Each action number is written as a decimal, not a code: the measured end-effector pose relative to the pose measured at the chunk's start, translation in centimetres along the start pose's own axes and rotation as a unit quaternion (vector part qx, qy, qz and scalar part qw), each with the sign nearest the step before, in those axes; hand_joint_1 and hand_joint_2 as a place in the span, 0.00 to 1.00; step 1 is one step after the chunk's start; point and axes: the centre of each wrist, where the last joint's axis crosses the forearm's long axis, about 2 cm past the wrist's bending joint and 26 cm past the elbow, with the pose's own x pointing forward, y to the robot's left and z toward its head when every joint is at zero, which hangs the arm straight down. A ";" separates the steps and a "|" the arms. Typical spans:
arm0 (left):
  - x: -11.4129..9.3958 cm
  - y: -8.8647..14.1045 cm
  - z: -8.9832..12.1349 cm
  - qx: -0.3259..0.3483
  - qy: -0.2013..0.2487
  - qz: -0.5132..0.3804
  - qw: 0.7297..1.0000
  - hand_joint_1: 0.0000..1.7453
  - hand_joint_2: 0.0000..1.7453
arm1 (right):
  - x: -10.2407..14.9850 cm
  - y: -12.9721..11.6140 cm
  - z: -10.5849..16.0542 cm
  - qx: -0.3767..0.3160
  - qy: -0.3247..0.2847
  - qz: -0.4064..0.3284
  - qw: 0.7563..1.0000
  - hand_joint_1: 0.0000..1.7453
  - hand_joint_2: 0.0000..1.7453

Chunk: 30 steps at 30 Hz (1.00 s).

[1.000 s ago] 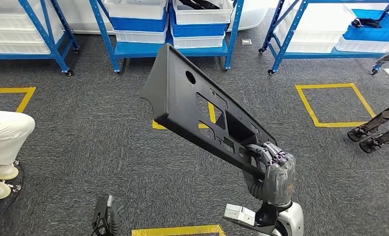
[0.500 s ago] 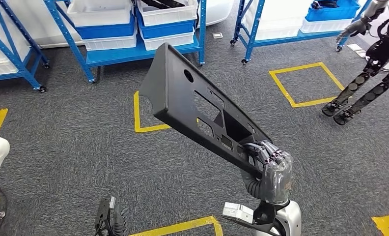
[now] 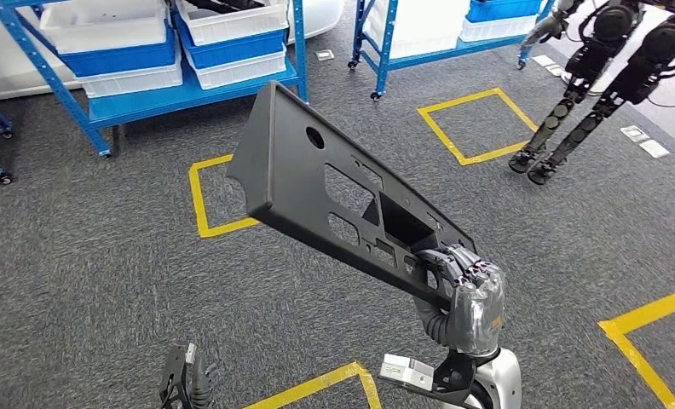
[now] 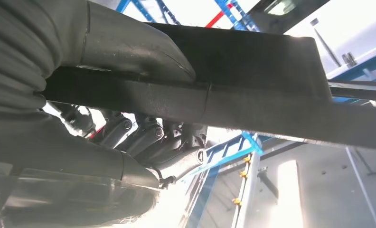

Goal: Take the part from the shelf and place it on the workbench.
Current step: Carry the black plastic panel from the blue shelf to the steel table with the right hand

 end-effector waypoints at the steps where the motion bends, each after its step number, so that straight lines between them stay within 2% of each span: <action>1: 0.0 0.0 0.0 0.000 0.000 0.000 1.000 0.00 0.00 | 0.0 0.0 0.0 0.000 0.000 0.000 1.000 1.00 1.00; 22: -0.6 0.6 0.2 0.005 0.007 0.009 1.000 0.00 0.00 | 0.6 0.5 0.1 0.015 -0.007 0.014 1.000 1.00 1.00; 27: -0.6 0.7 0.2 0.000 0.007 0.012 1.000 0.00 0.00 | 0.7 0.4 -0.7 0.025 -0.023 0.060 0.998 1.00 1.00; 30: -0.6 0.7 0.2 -0.009 0.017 0.000 1.000 0.00 0.00 | -0.1 -0.1 -2.4 0.027 -0.043 0.174 0.983 1.00 1.00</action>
